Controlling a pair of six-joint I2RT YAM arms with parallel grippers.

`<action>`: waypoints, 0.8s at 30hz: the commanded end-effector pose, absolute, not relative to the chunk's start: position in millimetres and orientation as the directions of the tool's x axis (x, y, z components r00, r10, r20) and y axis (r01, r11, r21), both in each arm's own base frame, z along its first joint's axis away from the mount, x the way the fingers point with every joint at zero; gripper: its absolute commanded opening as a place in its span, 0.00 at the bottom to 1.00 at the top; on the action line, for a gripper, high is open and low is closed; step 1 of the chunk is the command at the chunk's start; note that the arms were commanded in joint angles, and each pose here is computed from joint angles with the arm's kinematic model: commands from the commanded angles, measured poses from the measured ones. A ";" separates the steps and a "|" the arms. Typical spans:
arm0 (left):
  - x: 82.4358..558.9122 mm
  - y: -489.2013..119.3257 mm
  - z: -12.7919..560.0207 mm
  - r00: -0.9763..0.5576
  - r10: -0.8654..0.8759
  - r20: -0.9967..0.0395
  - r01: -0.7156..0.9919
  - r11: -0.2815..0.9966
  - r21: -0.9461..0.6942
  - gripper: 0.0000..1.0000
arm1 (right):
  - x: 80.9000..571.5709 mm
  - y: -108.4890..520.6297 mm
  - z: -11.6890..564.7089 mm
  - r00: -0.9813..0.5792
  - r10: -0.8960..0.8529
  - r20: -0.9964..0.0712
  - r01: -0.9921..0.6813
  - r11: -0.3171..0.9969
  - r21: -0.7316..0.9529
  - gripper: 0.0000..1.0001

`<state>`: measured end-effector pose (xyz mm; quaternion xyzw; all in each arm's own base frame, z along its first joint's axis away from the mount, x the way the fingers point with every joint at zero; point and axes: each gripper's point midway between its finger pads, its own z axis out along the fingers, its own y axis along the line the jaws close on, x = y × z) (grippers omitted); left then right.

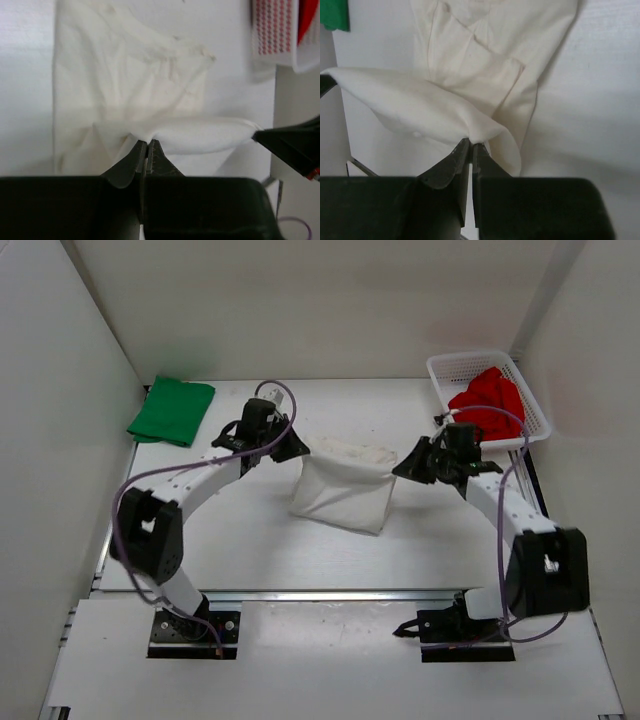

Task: Fold and stack the t-shirts
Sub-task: Fold the long partially folded tshirt into a neat square

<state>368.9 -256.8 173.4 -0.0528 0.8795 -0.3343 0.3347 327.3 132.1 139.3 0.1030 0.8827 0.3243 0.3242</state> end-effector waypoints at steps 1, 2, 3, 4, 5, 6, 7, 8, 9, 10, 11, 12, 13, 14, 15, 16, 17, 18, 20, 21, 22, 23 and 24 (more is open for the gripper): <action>431.3 -247.5 187.6 -0.691 -0.381 -0.614 0.103 0.789 -0.605 0.00 | 387.6 131.4 151.6 -0.723 0.344 -0.599 -0.124 0.788 0.602 0.00; 440.7 -244.4 180.4 -0.691 -0.390 -0.609 0.081 0.795 -0.601 0.00 | 394.7 130.2 150.0 -0.725 0.347 -0.595 -0.117 0.789 0.603 0.00; 456.5 -244.1 175.0 -0.687 -0.394 -0.611 0.071 0.800 -0.596 0.00 | 413.8 130.9 155.8 -0.717 0.345 -0.605 -0.134 0.783 0.607 0.00; 470.5 -243.2 166.7 -0.689 -0.405 -0.601 0.046 0.803 -0.595 0.00 | 422.9 126.7 139.9 -0.734 0.349 -0.583 -0.101 0.792 0.602 0.00; 479.7 -243.1 151.0 -0.702 -0.405 -0.586 0.023 0.809 -0.587 0.00 | 435.8 124.3 146.3 -0.717 0.351 -0.602 -0.106 0.798 0.593 0.00; 494.0 -240.8 158.6 -0.683 -0.420 -0.597 0.018 0.808 -0.589 0.00 | 442.1 123.4 132.8 -0.735 0.350 -0.580 -0.090 0.799 0.595 0.00; 502.1 -246.3 150.0 -0.693 -0.417 -0.588 0.013 0.808 -0.589 0.03 | 452.0 119.3 122.7 -0.745 0.360 -0.561 -0.064 0.799 0.598 0.00; 509.5 -246.3 139.9 -0.701 -0.427 -0.571 -0.003 0.802 -0.598 0.09 | 464.8 116.7 132.9 -0.724 0.368 -0.583 -0.075 0.799 0.597 0.00; 518.0 -246.1 142.6 -0.698 -0.440 -0.565 -0.006 0.793 -0.609 0.16 | 474.2 113.2 125.9 -0.727 0.377 -0.573 -0.054 0.801 0.596 0.01; 527.9 -241.4 136.0 -0.701 -0.451 -0.552 -0.028 0.791 -0.611 0.20 | 478.4 115.7 116.1 -0.740 0.370 -0.562 -0.059 0.796 0.602 0.05; 532.4 -239.0 131.7 -0.705 -0.454 -0.545 -0.038 0.792 -0.610 0.27 | 488.8 114.2 117.7 -0.729 0.372 -0.575 -0.075 0.791 0.607 0.14; 536.6 -236.8 132.0 -0.700 -0.467 -0.541 -0.049 0.786 -0.616 0.31 | 496.2 112.7 125.1 -0.720 0.377 -0.583 -0.086 0.785 0.614 0.20; 539.7 -228.8 131.6 -0.690 -0.483 -0.539 -0.061 0.781 -0.622 0.33 | 500.8 112.5 127.3 -0.711 0.382 -0.590 -0.089 0.784 0.614 0.28; 538.2 -224.7 133.6 -0.678 -0.503 -0.535 -0.068 0.768 -0.636 0.39 | 506.2 110.9 133.6 -0.699 0.392 -0.598 -0.090 0.782 0.617 0.32; 538.1 -219.7 143.0 -0.658 -0.514 -0.551 -0.053 0.761 -0.647 0.43 | 511.4 107.8 140.6 -0.688 0.399 -0.606 -0.097 0.777 0.622 0.40; 536.9 -216.2 150.2 -0.644 -0.526 -0.555 -0.052 0.754 -0.655 0.43 | 509.8 108.8 147.2 -0.690 0.385 -0.613 -0.114 0.778 0.617 0.47; 530.3 -214.4 150.9 -0.644 -0.523 -0.559 -0.047 0.755 -0.654 0.42 | 507.2 108.1 149.1 -0.692 0.382 -0.613 -0.102 0.788 0.607 0.50; 524.5 -213.8 154.8 -0.637 -0.523 -0.566 -0.034 0.753 -0.657 0.40 | 502.1 110.8 154.7 -0.685 0.358 -0.634 -0.120 0.803 0.583 0.51; 502.3 -234.1 158.1 -0.654 -0.496 -0.571 0.025 0.740 -0.672 0.38 | 485.0 112.8 157.3 -0.674 0.338 -0.656 -0.107 0.835 0.540 0.48; 481.8 -251.3 152.8 -0.683 -0.465 -0.563 0.057 0.735 -0.676 0.38 | 467.2 124.2 148.7 -0.694 0.330 -0.639 -0.110 0.829 0.548 0.31; 472.9 -257.9 159.9 -0.680 -0.454 -0.576 0.083 0.732 -0.676 0.38 | 450.4 133.1 130.3 -0.722 0.339 -0.603 -0.098 0.813 0.573 0.14; 455.8 -273.7 145.4 -0.703 -0.422 -0.573 0.107 0.734 -0.671 0.39 | 435.5 143.8 128.0 -0.727 0.325 -0.605 -0.137 0.794 0.592 0.07; 443.1 -285.2 141.2 -0.713 -0.397 -0.577 0.132 0.733 -0.668 0.39 | 429.1 154.0 129.9 -0.725 0.326 -0.606 -0.158 0.779 0.607 0.03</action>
